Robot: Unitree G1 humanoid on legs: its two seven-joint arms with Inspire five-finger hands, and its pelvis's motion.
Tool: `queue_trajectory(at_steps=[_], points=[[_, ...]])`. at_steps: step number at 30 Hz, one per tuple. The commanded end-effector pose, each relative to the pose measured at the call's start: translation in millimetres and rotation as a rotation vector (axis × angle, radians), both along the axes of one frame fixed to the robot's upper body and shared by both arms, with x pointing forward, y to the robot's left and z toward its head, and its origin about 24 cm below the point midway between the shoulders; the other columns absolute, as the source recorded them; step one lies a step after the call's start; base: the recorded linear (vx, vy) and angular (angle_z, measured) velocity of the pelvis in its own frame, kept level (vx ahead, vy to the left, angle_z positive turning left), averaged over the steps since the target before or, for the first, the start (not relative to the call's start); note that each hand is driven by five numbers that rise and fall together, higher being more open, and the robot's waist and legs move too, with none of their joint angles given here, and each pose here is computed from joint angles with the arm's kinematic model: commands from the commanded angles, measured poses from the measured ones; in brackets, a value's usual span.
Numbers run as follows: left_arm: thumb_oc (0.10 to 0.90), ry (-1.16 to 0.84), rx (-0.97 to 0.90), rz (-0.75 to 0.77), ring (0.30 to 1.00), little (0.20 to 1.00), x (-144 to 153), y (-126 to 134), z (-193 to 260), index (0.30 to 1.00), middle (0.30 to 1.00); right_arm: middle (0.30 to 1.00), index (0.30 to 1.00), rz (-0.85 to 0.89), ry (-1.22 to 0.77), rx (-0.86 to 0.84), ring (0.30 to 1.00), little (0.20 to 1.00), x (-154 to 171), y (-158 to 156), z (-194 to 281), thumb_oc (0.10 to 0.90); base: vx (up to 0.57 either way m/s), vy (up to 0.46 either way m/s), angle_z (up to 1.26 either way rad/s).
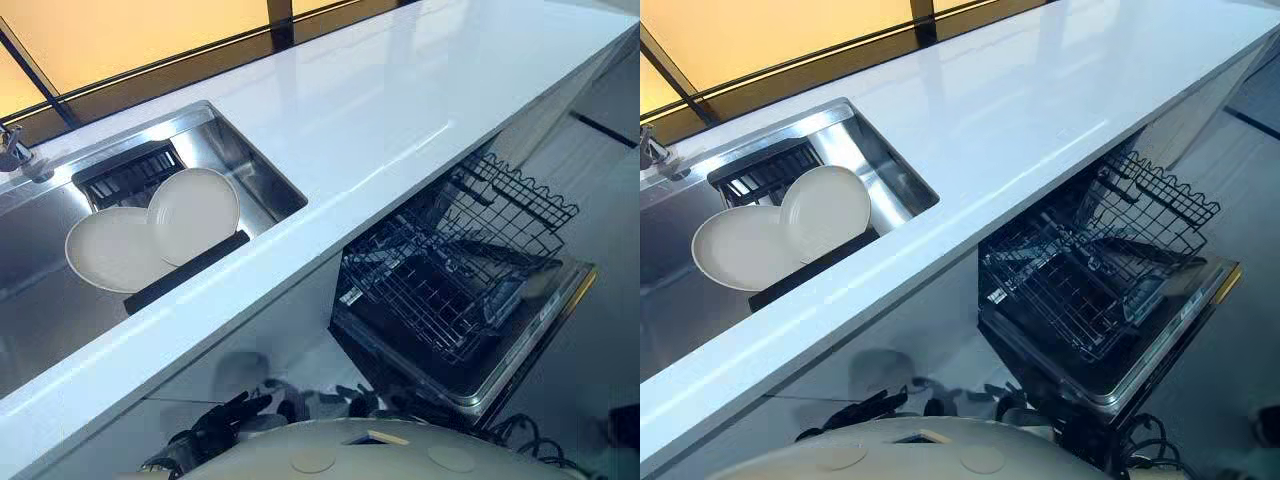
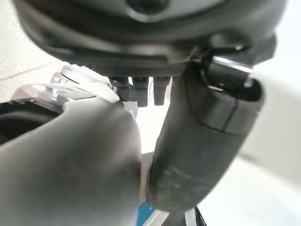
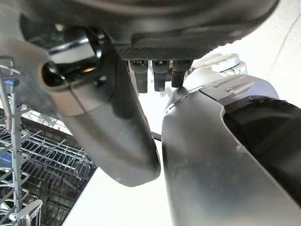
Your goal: Pick up plates and place into dishwasher.
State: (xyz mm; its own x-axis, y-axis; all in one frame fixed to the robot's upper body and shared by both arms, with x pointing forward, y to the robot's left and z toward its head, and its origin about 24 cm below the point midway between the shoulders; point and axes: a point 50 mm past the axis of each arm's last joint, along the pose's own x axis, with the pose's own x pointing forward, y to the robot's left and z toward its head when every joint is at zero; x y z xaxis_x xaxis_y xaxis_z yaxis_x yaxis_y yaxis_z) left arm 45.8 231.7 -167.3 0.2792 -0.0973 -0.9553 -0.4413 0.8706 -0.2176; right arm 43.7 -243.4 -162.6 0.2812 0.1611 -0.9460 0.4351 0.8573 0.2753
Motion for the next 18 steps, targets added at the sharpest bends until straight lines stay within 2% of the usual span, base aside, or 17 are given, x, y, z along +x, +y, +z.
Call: queue_trajectory(at_steps=[1,9,15,18], points=[[0.8,0.002,-0.068,-0.064,0.9,0.9,2.8,-21.3,-4.0,0.9,0.9,0.9,0.9,0.017,0.023,0.087,0.9,0.9,-0.7,23.2,-5.0,0.8,0.04,-0.478,0.76],[0.8,-0.015,-0.09,-0.053,0.9,0.9,4.3,-22.1,-3.4,0.9,0.9,0.9,0.9,0.012,0.021,0.088,0.9,0.9,-0.8,22.9,-4.9,0.8,0.0,0.0,0.0],[0.8,-0.072,-0.076,-0.098,0.9,0.9,11.1,-20.3,-1.7,0.9,0.9,0.9,0.9,0.019,0.022,0.085,0.9,0.9,0.1,22.1,-4.7,0.8,0.0,0.0,0.0],[0.8,-0.14,-0.006,-0.221,0.9,0.9,21.4,-17.8,0.7,0.9,0.9,0.9,0.9,0.029,0.021,0.08,0.9,0.9,1.9,20.1,-4.0,0.8,0.0,0.0,0.0]])
